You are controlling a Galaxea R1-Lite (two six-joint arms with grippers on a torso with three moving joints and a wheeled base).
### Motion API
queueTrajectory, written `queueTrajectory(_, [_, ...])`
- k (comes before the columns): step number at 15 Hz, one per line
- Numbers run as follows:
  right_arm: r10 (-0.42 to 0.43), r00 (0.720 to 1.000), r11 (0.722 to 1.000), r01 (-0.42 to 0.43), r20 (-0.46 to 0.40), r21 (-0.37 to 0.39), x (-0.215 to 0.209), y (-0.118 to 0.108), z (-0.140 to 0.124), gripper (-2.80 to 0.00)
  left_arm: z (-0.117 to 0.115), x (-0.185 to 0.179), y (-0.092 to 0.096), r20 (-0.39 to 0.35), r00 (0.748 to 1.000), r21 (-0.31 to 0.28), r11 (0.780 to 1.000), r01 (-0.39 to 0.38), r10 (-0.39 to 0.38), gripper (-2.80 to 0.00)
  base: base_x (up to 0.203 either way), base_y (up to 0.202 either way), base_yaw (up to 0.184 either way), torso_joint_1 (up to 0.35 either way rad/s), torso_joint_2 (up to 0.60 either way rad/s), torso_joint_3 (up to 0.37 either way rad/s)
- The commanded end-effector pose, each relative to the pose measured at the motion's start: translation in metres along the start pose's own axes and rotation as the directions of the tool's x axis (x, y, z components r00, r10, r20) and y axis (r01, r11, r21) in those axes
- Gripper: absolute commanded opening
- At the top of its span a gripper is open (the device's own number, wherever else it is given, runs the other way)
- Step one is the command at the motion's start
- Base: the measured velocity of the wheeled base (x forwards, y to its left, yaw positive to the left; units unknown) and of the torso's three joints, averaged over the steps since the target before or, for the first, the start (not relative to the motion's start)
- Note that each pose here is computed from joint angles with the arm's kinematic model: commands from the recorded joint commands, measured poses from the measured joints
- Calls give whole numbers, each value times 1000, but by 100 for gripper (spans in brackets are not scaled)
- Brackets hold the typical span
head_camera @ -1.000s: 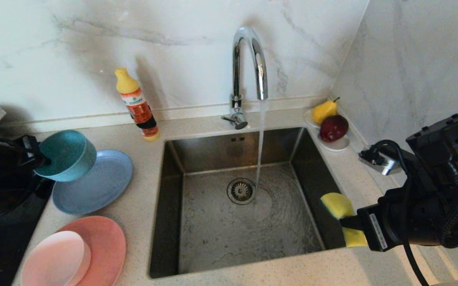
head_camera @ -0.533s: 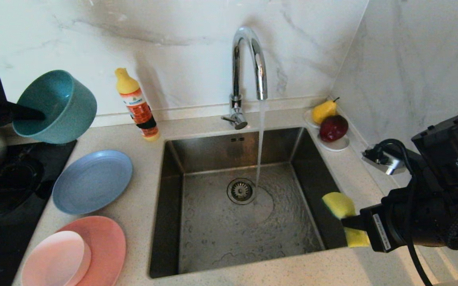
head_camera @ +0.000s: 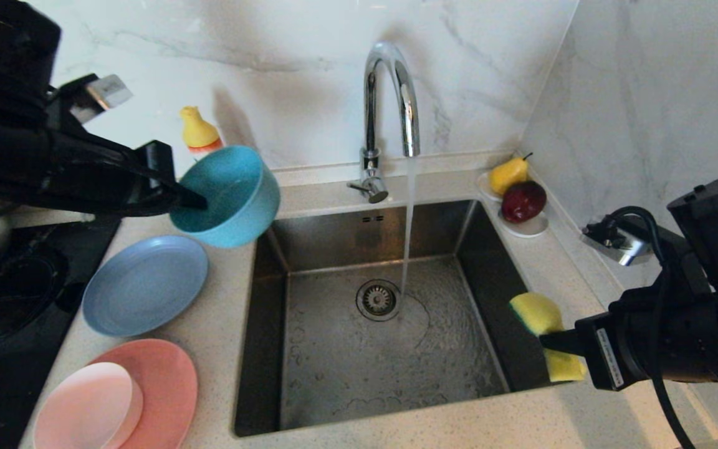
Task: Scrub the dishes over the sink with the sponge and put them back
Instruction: Wash the bowl
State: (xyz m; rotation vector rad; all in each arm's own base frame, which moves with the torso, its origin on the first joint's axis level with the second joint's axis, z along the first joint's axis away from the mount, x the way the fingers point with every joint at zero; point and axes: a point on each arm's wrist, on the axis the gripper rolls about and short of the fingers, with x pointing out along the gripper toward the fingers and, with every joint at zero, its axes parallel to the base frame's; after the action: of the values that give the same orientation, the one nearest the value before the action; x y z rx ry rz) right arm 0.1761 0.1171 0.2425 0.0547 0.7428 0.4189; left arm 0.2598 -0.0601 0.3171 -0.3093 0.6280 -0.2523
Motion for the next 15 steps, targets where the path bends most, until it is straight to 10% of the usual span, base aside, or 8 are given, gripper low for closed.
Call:
queueTrajectory(1, [9, 1000, 1000, -9, 28, 2, -11, -1, -1, -280, -14, 57, -21, -94, 996, 21, 1000, -2, 4, -280, 0, 0, 0, 0, 0, 0])
queueTrajectory(8, [26, 995, 1000, -27, 92, 1, -36, -3, -5, -280, -63, 156, -89, -143, 990, 76, 997, -7, 18, -280, 0, 0, 0, 0, 0, 0])
queueTrajectory(15, [40, 992, 999, -39, 121, -4, -49, -5, -9, -280, -76, 202, -114, -103, 994, 48, 998, -31, 35, -280, 0, 0, 0, 0, 0, 0])
